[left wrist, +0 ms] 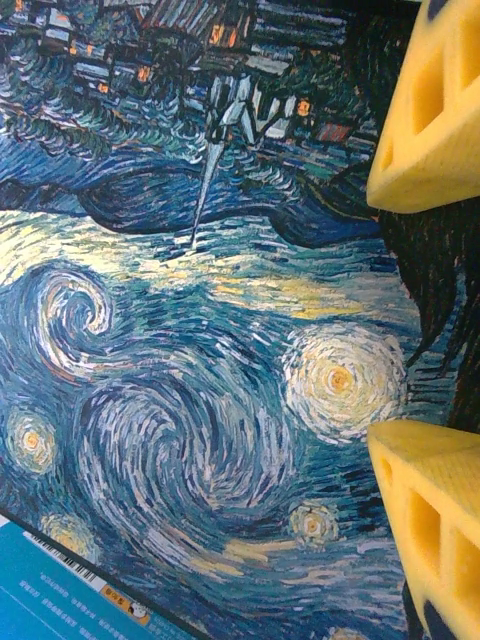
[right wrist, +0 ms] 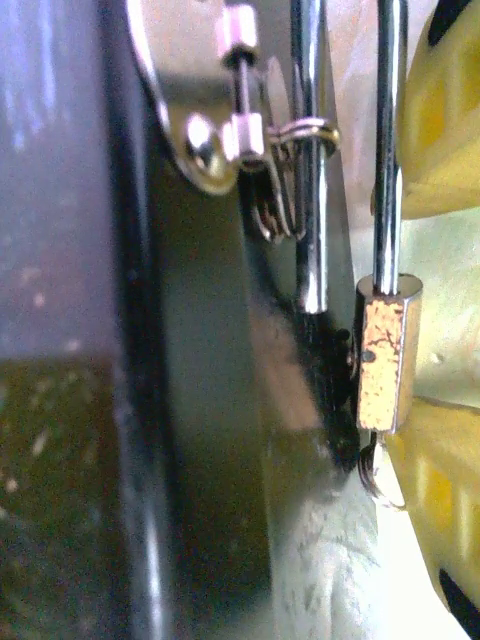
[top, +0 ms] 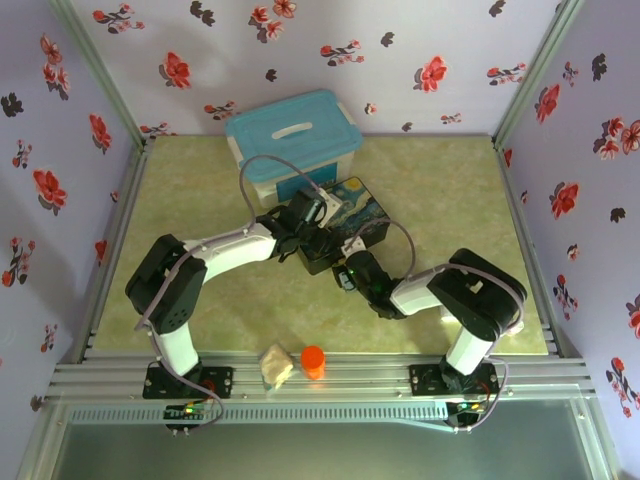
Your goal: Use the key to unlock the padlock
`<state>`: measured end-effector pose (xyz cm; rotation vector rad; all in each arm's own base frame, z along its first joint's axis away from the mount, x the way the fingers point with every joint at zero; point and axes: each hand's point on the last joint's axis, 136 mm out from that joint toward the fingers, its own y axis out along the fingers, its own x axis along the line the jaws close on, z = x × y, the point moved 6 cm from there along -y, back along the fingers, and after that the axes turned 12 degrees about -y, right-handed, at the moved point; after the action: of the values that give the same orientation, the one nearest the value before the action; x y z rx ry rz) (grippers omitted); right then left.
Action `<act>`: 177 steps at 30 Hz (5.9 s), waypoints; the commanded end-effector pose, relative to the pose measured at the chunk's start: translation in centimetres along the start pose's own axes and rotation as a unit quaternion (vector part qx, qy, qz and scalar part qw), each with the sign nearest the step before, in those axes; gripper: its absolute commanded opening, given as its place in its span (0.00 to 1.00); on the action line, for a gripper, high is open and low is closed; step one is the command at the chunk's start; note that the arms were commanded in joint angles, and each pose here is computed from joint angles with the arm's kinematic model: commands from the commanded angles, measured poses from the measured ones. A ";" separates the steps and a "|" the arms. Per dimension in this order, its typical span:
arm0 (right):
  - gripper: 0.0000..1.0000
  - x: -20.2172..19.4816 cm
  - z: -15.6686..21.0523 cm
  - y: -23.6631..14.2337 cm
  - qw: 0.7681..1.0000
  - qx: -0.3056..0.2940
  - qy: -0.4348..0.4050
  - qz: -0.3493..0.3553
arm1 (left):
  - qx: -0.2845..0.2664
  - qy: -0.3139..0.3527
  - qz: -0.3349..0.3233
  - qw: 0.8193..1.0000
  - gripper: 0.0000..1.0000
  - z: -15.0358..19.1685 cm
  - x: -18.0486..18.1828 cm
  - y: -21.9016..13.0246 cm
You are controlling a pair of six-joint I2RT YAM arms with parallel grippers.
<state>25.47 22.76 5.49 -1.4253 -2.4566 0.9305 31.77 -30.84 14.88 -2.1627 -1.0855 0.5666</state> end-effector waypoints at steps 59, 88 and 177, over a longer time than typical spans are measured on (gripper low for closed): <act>0.22 -3.5 -1.4 -9.3 0.910 0.410 -0.018 -0.056 | 0.053 -0.029 -0.027 0.998 0.60 1.4 4.2 -2.6; 0.22 -4.5 3.1 -8.2 0.788 0.512 -0.292 -0.176 | -0.099 -0.117 0.006 0.988 0.69 -0.7 5.7 -12.9; 0.99 -20.0 -1.5 -12.9 0.931 0.024 0.117 0.345 | -0.235 -0.164 -0.414 0.864 1.00 12.6 21.4 -17.1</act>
<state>26.54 3.96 16.65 -2.0602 -1.7276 0.8557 26.22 -2.94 15.96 -1.7541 -2.2640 0.4165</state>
